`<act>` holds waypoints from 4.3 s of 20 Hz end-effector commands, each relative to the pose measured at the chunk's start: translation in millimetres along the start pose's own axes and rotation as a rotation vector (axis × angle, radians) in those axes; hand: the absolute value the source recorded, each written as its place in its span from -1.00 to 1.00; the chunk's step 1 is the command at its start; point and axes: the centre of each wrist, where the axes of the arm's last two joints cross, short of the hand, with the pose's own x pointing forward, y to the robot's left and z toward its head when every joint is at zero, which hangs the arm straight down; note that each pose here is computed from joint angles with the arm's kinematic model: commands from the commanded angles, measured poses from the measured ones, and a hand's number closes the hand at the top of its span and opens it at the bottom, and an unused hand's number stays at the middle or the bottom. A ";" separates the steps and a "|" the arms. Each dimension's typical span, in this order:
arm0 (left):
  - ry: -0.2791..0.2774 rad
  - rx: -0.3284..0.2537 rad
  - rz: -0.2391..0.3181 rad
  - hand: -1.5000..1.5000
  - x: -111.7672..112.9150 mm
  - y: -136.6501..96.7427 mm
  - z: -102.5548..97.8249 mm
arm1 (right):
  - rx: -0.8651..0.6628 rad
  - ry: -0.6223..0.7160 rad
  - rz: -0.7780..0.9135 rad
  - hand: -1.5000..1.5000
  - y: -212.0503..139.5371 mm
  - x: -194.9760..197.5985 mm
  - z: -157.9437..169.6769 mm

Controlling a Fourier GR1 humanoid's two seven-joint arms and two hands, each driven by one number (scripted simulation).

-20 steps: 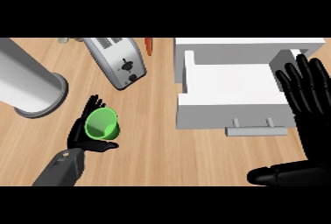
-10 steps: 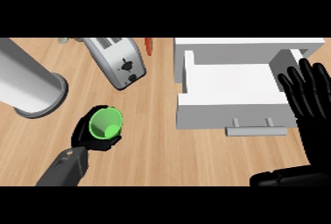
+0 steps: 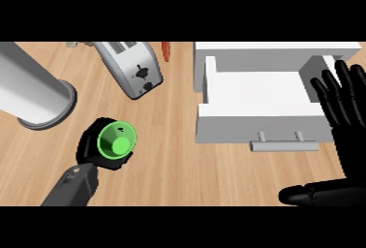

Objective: Pick up the cup, place it into the drawer and close the drawer

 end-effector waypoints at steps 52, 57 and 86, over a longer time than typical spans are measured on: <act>-0.191 -0.178 -0.139 1.00 206.9 -274.3 -189.6 | -0.022 0.025 0.015 -1.00 -10.1 -13.0 7.4; -0.173 -0.156 -0.123 1.00 193.9 -284.3 -199.4 | 0.001 0.021 0.026 -1.00 -4.1 -12.8 2.2; -0.067 -0.186 -0.483 -1.00 153.0 -310.3 -209.8 | 0.045 -0.021 -0.023 -1.00 -4.2 -19.3 -10.5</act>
